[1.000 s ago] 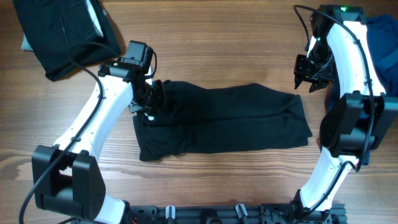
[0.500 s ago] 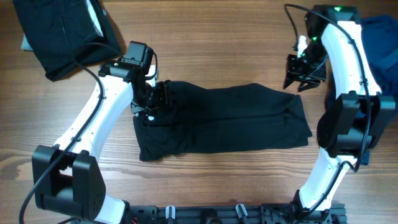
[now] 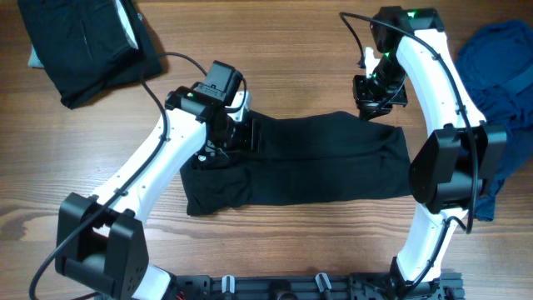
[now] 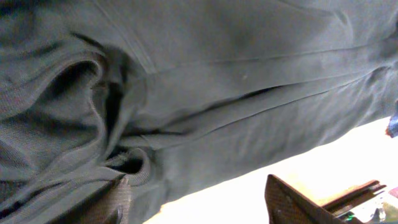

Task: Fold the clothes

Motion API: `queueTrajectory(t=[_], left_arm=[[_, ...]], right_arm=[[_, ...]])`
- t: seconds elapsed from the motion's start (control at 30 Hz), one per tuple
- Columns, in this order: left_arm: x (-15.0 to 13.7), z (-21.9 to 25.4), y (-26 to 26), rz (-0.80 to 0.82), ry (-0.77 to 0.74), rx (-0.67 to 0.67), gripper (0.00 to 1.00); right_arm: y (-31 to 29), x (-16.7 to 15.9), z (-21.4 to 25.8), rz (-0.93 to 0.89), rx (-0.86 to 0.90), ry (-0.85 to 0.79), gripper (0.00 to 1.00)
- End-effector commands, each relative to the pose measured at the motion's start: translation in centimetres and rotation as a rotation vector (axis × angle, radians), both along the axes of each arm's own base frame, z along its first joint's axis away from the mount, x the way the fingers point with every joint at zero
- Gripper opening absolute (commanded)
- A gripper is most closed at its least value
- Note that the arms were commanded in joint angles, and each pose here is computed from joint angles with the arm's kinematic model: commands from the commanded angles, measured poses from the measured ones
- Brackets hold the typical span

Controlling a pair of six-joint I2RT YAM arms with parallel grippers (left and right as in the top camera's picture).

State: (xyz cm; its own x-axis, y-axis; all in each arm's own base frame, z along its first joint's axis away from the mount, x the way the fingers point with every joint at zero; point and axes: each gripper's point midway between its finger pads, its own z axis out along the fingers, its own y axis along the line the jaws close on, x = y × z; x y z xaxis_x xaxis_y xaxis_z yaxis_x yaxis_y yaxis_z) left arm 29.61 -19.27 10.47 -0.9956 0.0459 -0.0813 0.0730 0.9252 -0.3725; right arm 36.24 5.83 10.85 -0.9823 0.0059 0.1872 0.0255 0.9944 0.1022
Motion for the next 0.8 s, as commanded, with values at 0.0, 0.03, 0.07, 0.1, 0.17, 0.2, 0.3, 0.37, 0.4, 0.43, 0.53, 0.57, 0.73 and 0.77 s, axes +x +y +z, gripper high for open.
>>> queueTrajectory(t=[0.0, 0.03, 0.07, 0.1, 0.17, 0.2, 0.3, 0.37, 0.4, 0.43, 0.53, 0.57, 0.73, 0.77], left_arm=[[-0.5, -0.4, -1.4, -0.011, 0.021, -0.016, 0.36], [-0.5, -0.6, -1.7, -0.015, 0.023, -0.016, 0.28], [-0.5, -1.0, -2.0, -0.009, 0.032, -0.015, 0.22], [-0.5, -1.4, -2.3, -0.008, 0.037, -0.015, 0.18], [-0.2, -2.3, -2.8, 0.000, 0.048, -0.014, 0.13], [0.0, -2.9, -3.2, -0.002, 0.054, -0.018, 0.12], [0.4, -4.4, -4.0, -0.015, 0.058, -0.021, 0.08], [0.6, -5.3, -4.7, -0.026, 0.059, -0.026, 0.07], [0.6, -5.7, -5.1, -0.035, 0.064, -0.031, 0.06], [0.5, -6.1, -5.4, -0.041, 0.069, -0.034, 0.06], [0.2, -7.7, -5.9, -0.042, 0.097, -0.021, 0.05], [0.3, -8.2, -6.0, -0.033, 0.105, -0.015, 0.05], [0.2, -10.1, -5.7, -0.026, 0.136, 0.007, 0.05], [0.2, -10.5, -5.7, -0.025, 0.143, 0.011, 0.05]], right_arm=[[0.7, -1.1, -0.2, -0.031, 0.041, 0.014, 0.04], [0.7, -1.4, -1.0, -0.028, 0.037, 0.027, 0.04], [0.6, -1.7, -1.9, -0.029, 0.033, 0.039, 0.04], [0.6, -2.1, -2.7, -0.032, 0.032, 0.052, 0.04], [0.8, -2.7, -4.5, -0.053, 0.041, 0.070, 0.04], [0.9, -2.9, -5.4, -0.072, 0.044, 0.074, 0.04], [1.6, -3.3, -7.1, -0.087, 0.084, 0.075, 0.04], [1.8, -3.6, -7.7, -0.090, 0.098, 0.079, 0.04], [1.7, -3.7, -8.0, -0.090, 0.096, 0.083, 0.04], [1.7, -3.8, -8.1, -0.090, 0.096, 0.084, 0.04], [1.7, -3.6, -8.8, -0.089, 0.098, 0.066, 0.04], [1.8, -3.4, -8.9, -0.088, 0.100, 0.055, 0.04], [1.8, -2.6, -9.1, -0.086, 0.105, 0.023, 0.05], [1.8, -2.5, -9.1, -0.085, 0.101, 0.019, 0.04]])
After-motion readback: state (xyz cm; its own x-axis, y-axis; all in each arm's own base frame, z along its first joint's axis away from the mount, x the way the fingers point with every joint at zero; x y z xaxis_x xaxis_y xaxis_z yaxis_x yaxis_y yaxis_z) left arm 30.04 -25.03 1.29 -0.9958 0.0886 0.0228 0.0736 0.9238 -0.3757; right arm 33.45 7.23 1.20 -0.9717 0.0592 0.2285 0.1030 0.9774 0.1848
